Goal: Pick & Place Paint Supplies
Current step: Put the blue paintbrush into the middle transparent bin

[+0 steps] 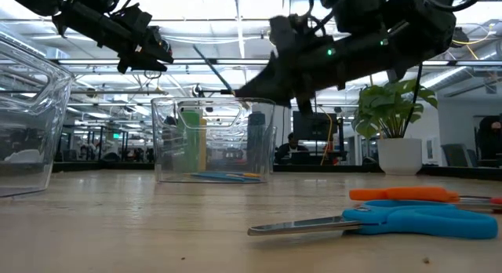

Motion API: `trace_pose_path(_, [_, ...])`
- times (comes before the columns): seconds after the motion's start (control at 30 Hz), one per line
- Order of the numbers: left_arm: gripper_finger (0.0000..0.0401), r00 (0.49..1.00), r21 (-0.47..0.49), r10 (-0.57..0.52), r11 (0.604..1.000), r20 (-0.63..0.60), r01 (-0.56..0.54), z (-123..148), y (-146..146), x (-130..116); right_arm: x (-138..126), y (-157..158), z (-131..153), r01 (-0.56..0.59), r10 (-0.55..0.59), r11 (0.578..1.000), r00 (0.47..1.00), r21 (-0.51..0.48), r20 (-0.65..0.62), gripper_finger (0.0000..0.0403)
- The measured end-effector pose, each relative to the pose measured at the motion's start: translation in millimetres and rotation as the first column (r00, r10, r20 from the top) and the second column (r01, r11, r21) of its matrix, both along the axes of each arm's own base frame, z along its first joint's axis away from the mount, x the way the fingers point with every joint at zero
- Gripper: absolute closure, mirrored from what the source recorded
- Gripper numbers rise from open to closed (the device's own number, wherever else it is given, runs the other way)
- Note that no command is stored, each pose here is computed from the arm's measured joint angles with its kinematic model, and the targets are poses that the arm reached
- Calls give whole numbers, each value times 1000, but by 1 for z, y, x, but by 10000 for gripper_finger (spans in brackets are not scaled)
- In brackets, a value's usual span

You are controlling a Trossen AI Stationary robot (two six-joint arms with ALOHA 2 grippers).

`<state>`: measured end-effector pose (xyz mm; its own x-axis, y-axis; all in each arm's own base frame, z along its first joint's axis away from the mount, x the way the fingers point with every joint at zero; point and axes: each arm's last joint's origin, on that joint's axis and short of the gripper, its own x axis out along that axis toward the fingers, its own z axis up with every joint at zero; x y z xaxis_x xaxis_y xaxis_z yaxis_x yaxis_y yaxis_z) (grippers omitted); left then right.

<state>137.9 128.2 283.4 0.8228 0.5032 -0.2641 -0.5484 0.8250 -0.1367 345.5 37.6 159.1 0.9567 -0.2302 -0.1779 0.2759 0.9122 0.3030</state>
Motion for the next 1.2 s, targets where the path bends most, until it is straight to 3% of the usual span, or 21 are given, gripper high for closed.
trace_pose_path(0.4, [187, 1000, 0, 0, 1000, 0, 0, 0, 0, 0, -1, -1, -4, 29, -30, 999, 998, -14, -48, 403])
trace_pose_path(0.6, [187, 1000, 0, 0, 1000, 0, 0, 0, 0, 0, -2, -3, -5, 95, -93, 994, 995, 56, -34, 403])
trace_pose_path(1.2, [187, 1000, 0, 0, 1000, 0, 0, 0, 0, 0, -2, -2, -6, 99, -96, 992, 995, 75, -42, 403])
